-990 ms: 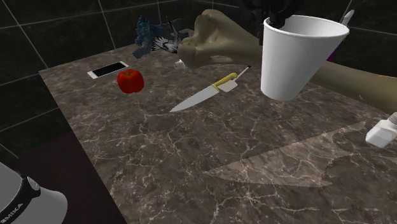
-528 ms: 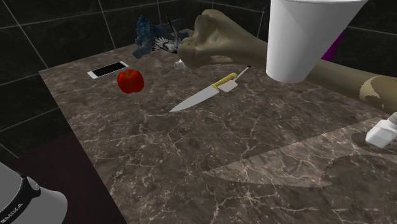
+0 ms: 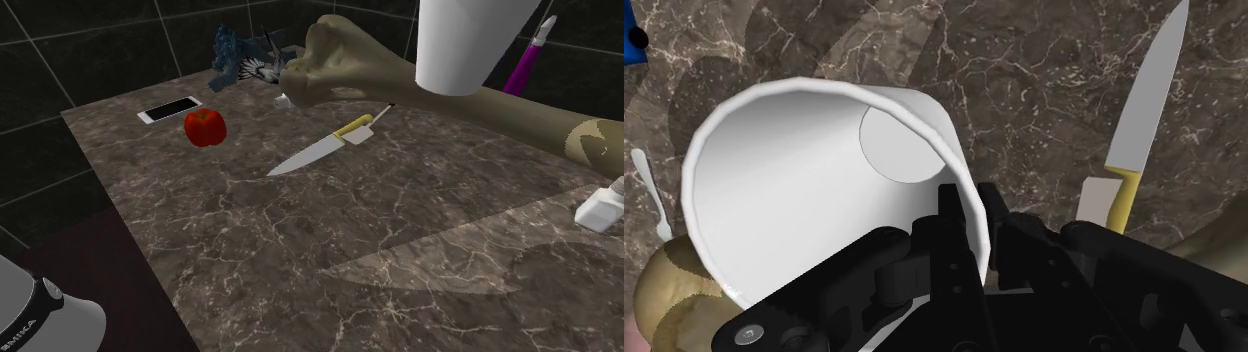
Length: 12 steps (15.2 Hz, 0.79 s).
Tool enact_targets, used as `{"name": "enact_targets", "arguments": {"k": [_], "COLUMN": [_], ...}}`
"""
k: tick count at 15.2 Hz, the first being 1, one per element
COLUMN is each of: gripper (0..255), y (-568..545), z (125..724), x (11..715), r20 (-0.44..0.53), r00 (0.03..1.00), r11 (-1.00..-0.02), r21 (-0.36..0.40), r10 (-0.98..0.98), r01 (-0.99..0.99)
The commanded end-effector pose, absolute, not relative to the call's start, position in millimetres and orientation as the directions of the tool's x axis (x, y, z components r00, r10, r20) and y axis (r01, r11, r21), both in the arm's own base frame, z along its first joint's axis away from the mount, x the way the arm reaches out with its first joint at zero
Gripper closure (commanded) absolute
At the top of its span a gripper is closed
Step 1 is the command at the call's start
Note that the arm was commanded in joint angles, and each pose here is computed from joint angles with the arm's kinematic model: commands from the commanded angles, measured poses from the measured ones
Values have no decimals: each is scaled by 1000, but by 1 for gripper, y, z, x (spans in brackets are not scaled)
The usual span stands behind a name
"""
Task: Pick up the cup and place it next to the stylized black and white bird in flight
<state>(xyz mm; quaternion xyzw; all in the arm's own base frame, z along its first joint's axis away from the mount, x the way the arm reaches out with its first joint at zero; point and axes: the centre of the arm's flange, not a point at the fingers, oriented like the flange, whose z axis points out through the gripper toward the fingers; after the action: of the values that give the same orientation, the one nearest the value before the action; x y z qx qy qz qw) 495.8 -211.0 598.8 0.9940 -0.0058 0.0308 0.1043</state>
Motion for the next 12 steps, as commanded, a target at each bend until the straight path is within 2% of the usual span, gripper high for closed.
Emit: {"name": "enact_targets", "arguments": {"k": [1, 12], "gripper": [255, 255], "y": [-188, -44], "z": [600, 600], "x": [498, 520], "r20": [63, 63], "r00": [998, 998], "r11": [-978, -978], "r21": [207, 207], "r10": [-6, -6], "r01": [-19, -19]}}
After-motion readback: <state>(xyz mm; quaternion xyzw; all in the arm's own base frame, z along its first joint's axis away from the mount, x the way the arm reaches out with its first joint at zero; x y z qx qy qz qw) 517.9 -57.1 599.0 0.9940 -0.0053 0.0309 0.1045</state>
